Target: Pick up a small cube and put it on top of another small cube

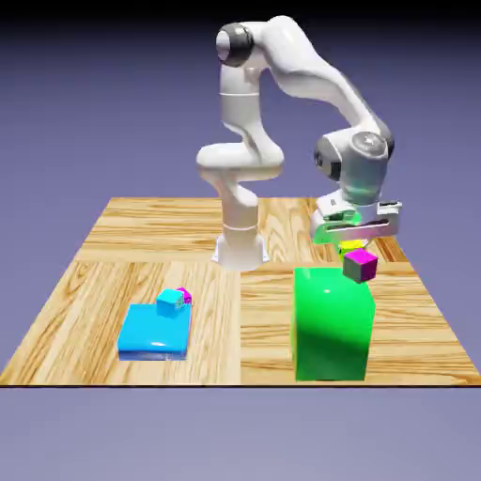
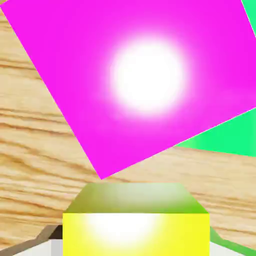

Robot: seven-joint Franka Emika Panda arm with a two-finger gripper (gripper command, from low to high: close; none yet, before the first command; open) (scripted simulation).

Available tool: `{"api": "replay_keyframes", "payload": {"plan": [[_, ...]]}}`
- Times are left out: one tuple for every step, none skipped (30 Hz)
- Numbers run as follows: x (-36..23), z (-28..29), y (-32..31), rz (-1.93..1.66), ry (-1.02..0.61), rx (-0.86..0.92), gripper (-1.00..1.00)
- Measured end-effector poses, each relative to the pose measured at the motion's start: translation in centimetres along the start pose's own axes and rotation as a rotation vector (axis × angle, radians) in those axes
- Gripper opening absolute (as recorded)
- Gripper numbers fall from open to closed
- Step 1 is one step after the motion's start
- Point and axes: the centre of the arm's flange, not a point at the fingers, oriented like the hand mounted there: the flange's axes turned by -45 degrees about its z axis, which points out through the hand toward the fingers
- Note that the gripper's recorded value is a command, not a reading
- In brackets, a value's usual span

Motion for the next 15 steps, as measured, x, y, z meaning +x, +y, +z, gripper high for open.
{"api": "replay_keyframes", "payload": {"plan": [[0.2, -1.5, -0.3, -0.053, 0.019, -0.008, -1.00], [0.6, -2.8, 0.1, -0.090, 0.056, -0.026, -1.00], [0.9, -4.1, 0.4, -0.125, 0.093, -0.046, -1.00], [1.2, -5.4, 0.8, -0.160, 0.130, -0.066, -1.00], [1.4, -6.7, 1.2, -0.195, 0.166, -0.087, -1.00], [1.6, -8.1, 1.6, -0.229, 0.201, -0.110, -1.00], [1.8, -9.0, 2.1, -0.249, 0.231, -0.129, -1.00], [1.8, -9.0, 2.1, -0.249, 0.231, -0.129, -1.00], [2.4, -7.4, 2.3, -0.248, 0.231, -0.129, -1.00], [2.8, -5.8, 2.5, -0.248, 0.231, -0.129, -1.00], [3.2, -4.2, 2.7, -0.248, 0.231, -0.129, -1.00], [3.5, -2.6, 2.8, -0.249, 0.231, -0.129, -1.00], [3.5, -2.3, 2.8, -0.249, 0.231, -0.129, 1.00], [3.5, -2.3, 2.9, -0.249, 0.231, -0.132, 1.00], [3.5, -2.3, 2.9, -0.249, 0.231, -0.132, 1.00]]}}
